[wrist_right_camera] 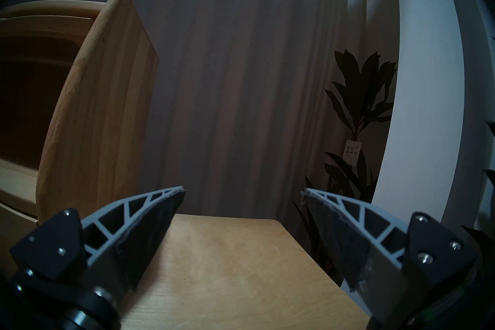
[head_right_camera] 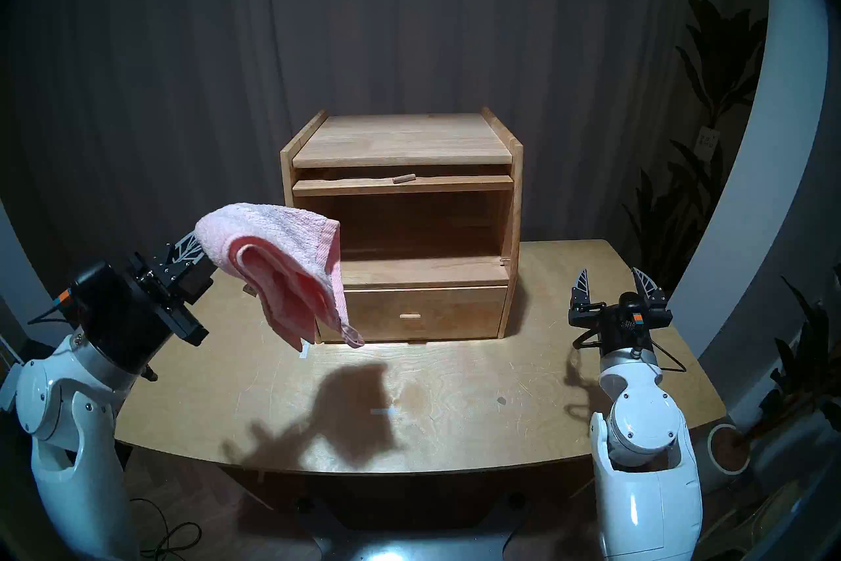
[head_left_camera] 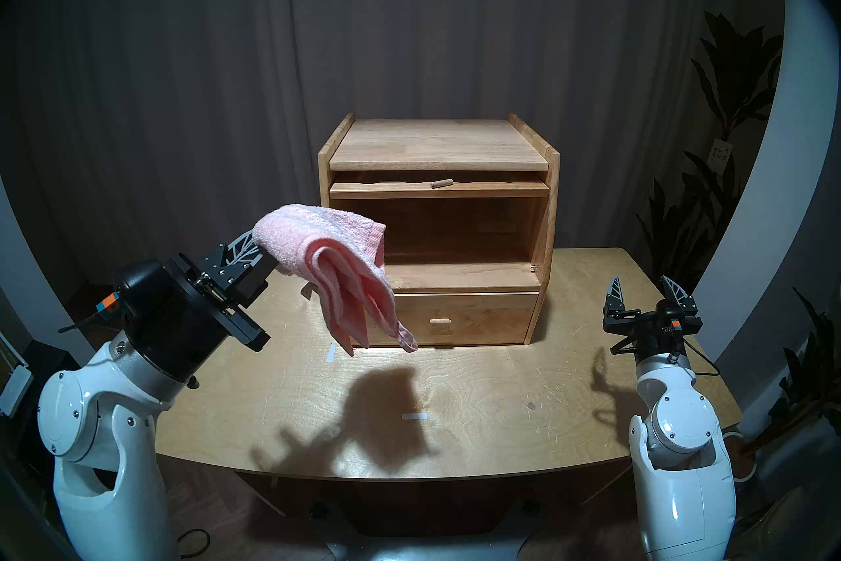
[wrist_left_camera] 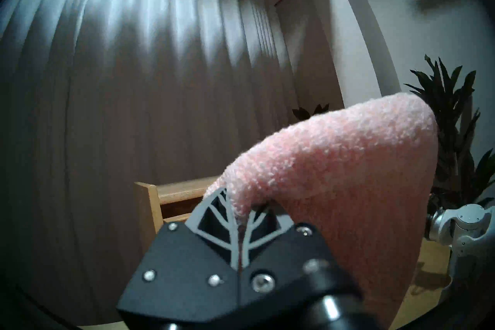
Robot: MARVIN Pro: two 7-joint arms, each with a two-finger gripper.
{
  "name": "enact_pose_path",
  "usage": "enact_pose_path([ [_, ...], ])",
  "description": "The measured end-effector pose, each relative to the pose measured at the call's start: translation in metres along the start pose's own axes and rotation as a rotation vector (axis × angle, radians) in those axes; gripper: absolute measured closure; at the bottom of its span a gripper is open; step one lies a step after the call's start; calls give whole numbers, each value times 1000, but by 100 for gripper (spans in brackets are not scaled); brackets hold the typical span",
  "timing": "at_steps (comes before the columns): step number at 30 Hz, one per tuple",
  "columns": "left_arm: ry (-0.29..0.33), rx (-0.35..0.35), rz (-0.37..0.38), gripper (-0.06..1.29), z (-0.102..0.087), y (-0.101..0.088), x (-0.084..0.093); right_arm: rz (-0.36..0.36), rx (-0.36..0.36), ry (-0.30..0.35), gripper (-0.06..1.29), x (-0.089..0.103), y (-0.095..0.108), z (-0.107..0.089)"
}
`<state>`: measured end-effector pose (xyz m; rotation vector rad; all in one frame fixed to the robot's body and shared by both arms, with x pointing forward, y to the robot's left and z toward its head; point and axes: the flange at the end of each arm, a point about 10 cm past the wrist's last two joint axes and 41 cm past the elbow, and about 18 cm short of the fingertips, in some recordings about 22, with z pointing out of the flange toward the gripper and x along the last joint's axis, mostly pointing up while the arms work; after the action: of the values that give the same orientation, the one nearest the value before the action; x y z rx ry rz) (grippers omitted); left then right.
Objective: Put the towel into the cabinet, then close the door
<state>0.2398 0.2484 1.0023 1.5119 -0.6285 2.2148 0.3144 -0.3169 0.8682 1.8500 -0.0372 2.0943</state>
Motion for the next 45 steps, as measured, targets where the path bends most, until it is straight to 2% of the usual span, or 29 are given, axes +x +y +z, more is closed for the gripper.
enact_pose_path([
  [7,-44,13,59,126,16,16,-14,0,0,0,3,0,0,0],
  [18,-88,27,148,126,56,41,-34,0,0,-1,3,0,0,0],
  [29,-165,54,222,126,102,60,-76,0,0,0,3,0,0,0],
  [34,-168,83,268,126,118,64,-80,0,0,0,3,0,0,0],
  [41,-148,156,333,126,140,64,-68,0,0,0,3,0,0,0],
  [45,-171,192,351,126,152,66,-75,0,0,1,3,0,0,0],
])
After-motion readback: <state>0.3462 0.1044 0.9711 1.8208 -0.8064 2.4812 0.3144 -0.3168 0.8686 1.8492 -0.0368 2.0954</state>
